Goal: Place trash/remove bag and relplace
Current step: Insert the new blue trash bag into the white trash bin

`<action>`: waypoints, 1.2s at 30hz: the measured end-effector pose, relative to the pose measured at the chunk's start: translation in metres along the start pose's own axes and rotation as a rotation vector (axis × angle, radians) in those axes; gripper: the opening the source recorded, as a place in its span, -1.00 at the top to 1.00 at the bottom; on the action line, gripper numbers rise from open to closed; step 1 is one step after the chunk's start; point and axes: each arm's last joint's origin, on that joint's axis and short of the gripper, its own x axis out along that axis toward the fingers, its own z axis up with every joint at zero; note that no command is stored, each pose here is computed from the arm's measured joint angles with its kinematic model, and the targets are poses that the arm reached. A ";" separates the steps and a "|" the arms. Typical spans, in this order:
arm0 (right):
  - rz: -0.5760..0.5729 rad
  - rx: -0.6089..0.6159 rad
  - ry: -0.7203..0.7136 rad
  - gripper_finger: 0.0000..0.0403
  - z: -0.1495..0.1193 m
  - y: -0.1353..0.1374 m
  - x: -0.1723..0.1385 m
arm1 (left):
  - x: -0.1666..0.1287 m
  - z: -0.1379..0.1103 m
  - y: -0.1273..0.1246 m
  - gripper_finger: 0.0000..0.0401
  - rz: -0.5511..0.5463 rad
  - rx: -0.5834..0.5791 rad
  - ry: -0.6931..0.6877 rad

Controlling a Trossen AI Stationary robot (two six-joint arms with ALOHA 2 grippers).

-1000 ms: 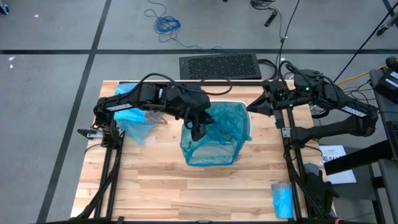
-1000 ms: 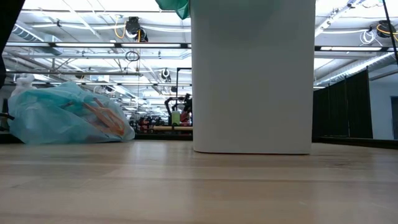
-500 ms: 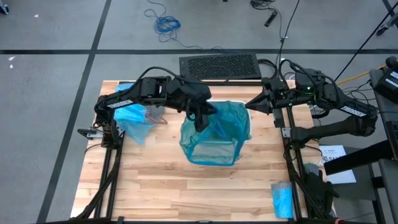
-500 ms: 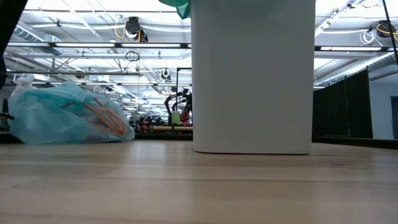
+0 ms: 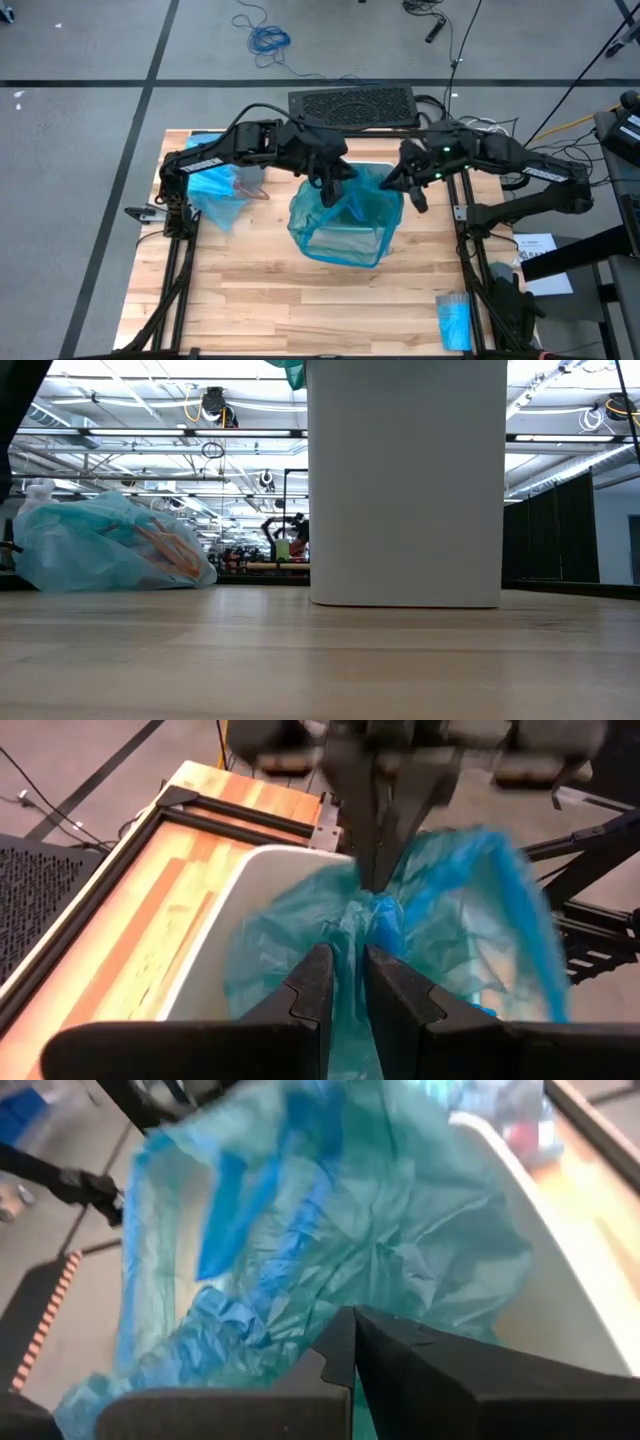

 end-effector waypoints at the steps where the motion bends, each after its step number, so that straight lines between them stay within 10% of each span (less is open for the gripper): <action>1: -0.004 0.003 0.017 1.00 0.000 -0.001 0.004 | 0.000 0.000 0.000 0.72 -0.001 0.003 -0.004; 16: -0.038 0.005 -0.101 0.96 -0.001 0.006 -0.026 | -0.002 0.001 -0.005 0.72 0.000 -0.027 -0.023; 29: 0.030 -0.019 -0.175 -0.06 0.003 0.016 -0.032 | 0.011 0.002 -0.002 0.72 0.053 -0.050 -0.045; 36: -0.022 -0.009 -0.131 -0.19 0.006 0.011 -0.011 | 0.011 0.008 0.000 0.72 0.038 -0.056 -0.092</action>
